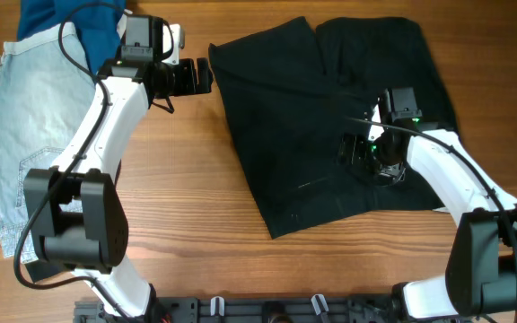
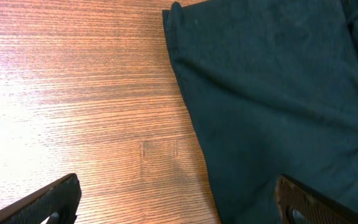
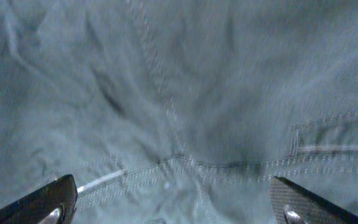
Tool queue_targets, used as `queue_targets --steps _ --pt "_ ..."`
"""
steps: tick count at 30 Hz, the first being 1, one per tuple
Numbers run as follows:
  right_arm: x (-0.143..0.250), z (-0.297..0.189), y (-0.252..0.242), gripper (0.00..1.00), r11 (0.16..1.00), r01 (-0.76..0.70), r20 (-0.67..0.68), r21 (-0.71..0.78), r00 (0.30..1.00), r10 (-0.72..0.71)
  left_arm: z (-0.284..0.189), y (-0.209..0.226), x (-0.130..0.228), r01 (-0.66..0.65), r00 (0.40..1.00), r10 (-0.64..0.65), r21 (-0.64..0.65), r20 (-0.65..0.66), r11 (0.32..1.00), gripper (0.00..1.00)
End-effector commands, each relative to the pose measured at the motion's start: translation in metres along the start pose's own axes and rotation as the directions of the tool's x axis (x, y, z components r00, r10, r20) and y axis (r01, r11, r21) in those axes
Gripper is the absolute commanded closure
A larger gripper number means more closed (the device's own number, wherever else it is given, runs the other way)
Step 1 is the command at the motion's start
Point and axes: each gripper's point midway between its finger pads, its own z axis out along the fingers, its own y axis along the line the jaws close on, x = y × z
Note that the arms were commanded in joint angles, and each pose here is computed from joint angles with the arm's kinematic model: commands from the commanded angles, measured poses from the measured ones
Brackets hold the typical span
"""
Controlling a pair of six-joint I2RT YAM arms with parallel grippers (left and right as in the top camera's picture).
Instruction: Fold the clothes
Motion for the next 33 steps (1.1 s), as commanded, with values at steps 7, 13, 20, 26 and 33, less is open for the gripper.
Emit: queue_targets --steps 7,13,20,26,33 --pt "-0.006 0.039 -0.034 0.0 0.988 -0.149 -0.035 0.042 0.988 0.151 0.012 0.006 0.003 -0.035 0.999 0.035 -0.035 -0.009 0.999 0.0" --pt "-0.017 0.052 -0.079 0.0 0.953 -0.301 -0.037 0.022 0.953 0.302 0.026 0.007 0.001 -0.078 0.997 0.079 -0.075 0.002 0.994 0.0" --pt "-0.048 0.046 -0.168 0.0 0.825 -0.564 0.099 -0.021 0.82 0.563 0.066 -0.004 0.015 -0.112 0.993 0.111 -0.056 -0.03 0.992 0.0" --pt "-0.092 0.003 -0.233 0.0 0.775 -0.625 0.263 -0.092 0.736 0.624 0.09 -0.023 0.01 -0.149 0.989 0.149 -0.021 0.018 0.989 0.0" --pt "-0.136 -0.076 -0.213 0.0 0.824 -0.552 0.321 -0.123 0.764 0.56 0.103 -0.087 0.006 -0.248 0.965 0.237 0.099 0.111 0.964 0.0"
